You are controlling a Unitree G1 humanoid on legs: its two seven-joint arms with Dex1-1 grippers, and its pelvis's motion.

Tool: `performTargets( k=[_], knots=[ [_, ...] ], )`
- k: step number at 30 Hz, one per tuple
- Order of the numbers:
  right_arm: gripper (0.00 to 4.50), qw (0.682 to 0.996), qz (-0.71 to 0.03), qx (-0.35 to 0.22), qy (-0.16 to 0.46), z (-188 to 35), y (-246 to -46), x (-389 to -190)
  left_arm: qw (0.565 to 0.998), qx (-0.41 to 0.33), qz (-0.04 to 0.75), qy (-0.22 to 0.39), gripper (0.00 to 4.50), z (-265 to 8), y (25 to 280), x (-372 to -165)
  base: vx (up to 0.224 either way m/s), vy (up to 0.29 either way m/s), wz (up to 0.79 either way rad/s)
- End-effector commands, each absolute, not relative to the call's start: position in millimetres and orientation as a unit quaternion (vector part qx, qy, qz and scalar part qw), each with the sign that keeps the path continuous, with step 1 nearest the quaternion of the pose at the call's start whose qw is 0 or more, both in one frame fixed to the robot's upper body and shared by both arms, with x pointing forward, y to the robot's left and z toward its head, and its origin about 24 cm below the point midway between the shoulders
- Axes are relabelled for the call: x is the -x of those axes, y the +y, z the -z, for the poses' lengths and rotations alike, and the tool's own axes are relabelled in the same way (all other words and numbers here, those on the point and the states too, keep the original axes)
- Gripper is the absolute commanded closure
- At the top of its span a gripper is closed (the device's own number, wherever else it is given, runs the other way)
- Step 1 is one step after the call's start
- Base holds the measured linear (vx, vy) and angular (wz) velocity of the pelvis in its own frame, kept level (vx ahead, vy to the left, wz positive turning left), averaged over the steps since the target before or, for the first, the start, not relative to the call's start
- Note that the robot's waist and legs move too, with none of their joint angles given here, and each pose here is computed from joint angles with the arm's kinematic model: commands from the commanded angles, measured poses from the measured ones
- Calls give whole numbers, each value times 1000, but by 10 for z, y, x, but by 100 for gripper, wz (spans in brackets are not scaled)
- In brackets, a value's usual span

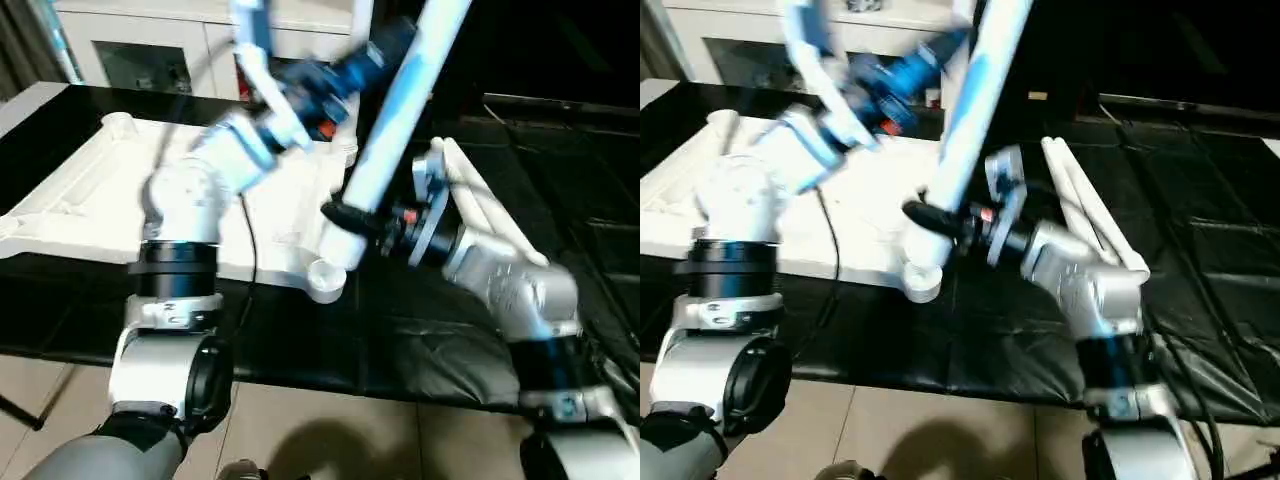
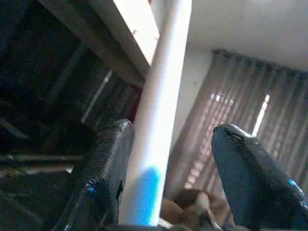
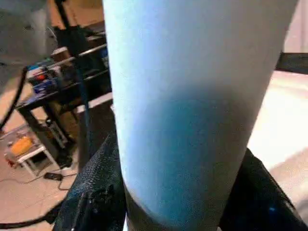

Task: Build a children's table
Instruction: Pick table leg

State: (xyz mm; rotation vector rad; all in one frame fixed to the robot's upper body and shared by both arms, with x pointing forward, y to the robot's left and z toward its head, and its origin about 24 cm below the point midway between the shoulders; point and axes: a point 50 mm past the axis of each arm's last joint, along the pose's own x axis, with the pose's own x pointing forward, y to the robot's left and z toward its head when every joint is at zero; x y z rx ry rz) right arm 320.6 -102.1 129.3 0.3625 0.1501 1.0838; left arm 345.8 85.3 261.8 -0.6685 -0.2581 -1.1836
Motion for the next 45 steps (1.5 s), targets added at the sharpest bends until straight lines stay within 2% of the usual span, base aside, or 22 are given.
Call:
performTargets(
  k=[1,4,5,7,8,11,15,20,29,31,32,33,34,38,40,42,45],
  knots=[
    [256,848,-503,-161,51,-1360,-1013,-3208,808,305,490,-120,155,-2604,980,-3537,0,0,0],
    [256,850,-500,-155,50,-1360,-1004,-3216,828,299,461,-111,155,-2577,1016,-3593,0,0,0],
    [256,863,-490,-112,47,-1335,-968,-3252,895,235,374,-60,155,-2413,1070,-3764,0,0,0],
    [256,873,-477,-87,46,-1303,-926,-3287,925,147,351,-19,155,-2264,1029,-3818,0,0,0],
    [256,876,-474,-77,48,-1282,-898,-3297,925,109,365,-6,155,-2209,954,-3805,0,0,0],
    [256,878,-471,-66,50,-1258,-869,-3304,920,79,385,4,155,-2163,860,-3777,0,0,0],
    [256,890,-449,-56,59,-1207,-841,-3352,890,70,450,-10,155,-2276,629,-3676,0,0,0],
    [257,900,-428,-49,64,-1166,-862,-3399,884,58,464,-23,155,-2337,562,-3646,0,0,0],
    [257,913,-402,-40,59,-1126,-907,-3440,862,19,506,-32,155,-2197,460,-3532,0,0,0],
    [257,928,-366,-51,50,-1128,-993,-3480,890,5,455,-15,155,-2114,626,-3655,0,0,0],
    [257,936,-344,-61,46,-1124,-1061,-3492,904,-25,427,-2,155,-2040,753,-3722,0,0,0],
    [257,936,-344,-61,46,-1124,-1061,-3492,904,-25,427,-2,155,-2040,753,-3722,0,0,0],
    [257,942,-326,-70,45,-1107,-1132,-3486,909,-63,411,12,155,-1957,886,-3762,0,0,0],
    [257,950,-299,-77,47,-1046,-1252,-3446,901,-130,412,44,155,-1798,1097,-3772,0,0,0],
    [257,957,-272,-75,62,-916,-1383,-3354,840,-206,485,129,155,-1496,1326,-3655,0,0,0],
    [257,957,-272,-75,62,-916,-1383,-3354,840,-206,485,129,155,-1496,1326,-3655,0,0,0],
    [257,961,-255,-74,69,-861,-1445,-3308,787,-261,524,197,155,-1284,1493,-3591,0,0,0]
  ],
)
